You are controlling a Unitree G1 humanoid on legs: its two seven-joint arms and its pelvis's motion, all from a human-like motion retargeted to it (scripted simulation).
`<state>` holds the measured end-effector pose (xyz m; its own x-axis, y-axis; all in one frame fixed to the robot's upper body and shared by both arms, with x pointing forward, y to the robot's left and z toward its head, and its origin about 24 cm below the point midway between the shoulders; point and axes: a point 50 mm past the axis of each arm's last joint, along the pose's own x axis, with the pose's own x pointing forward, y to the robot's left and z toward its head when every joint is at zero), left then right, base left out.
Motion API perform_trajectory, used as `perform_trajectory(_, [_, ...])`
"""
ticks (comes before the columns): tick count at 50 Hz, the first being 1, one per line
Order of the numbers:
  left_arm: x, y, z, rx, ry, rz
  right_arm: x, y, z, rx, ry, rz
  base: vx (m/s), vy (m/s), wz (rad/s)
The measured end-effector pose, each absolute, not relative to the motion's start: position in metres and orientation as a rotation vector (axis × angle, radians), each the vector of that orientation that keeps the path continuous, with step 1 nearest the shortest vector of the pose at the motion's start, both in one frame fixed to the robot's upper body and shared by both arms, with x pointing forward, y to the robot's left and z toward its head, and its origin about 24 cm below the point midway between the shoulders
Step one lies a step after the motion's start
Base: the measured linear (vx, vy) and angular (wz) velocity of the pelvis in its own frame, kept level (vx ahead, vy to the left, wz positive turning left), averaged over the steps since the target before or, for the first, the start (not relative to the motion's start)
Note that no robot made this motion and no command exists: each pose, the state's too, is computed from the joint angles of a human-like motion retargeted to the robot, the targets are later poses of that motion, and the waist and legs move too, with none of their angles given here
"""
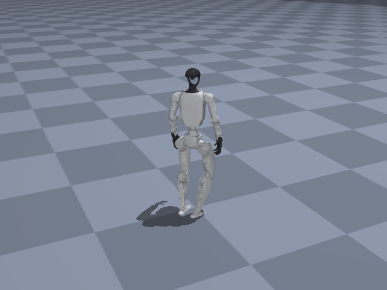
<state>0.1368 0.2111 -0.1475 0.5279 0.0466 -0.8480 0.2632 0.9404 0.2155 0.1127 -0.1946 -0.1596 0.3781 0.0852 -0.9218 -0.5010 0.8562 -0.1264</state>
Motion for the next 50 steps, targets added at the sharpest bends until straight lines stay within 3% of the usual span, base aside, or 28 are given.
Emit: perform_trajectory(50, [0.158,0.214,-0.137,0.316,0.936,-0.126,0.077,-0.187,-0.170,-0.208,1.217,0.234,0.00,0.00,0.00])
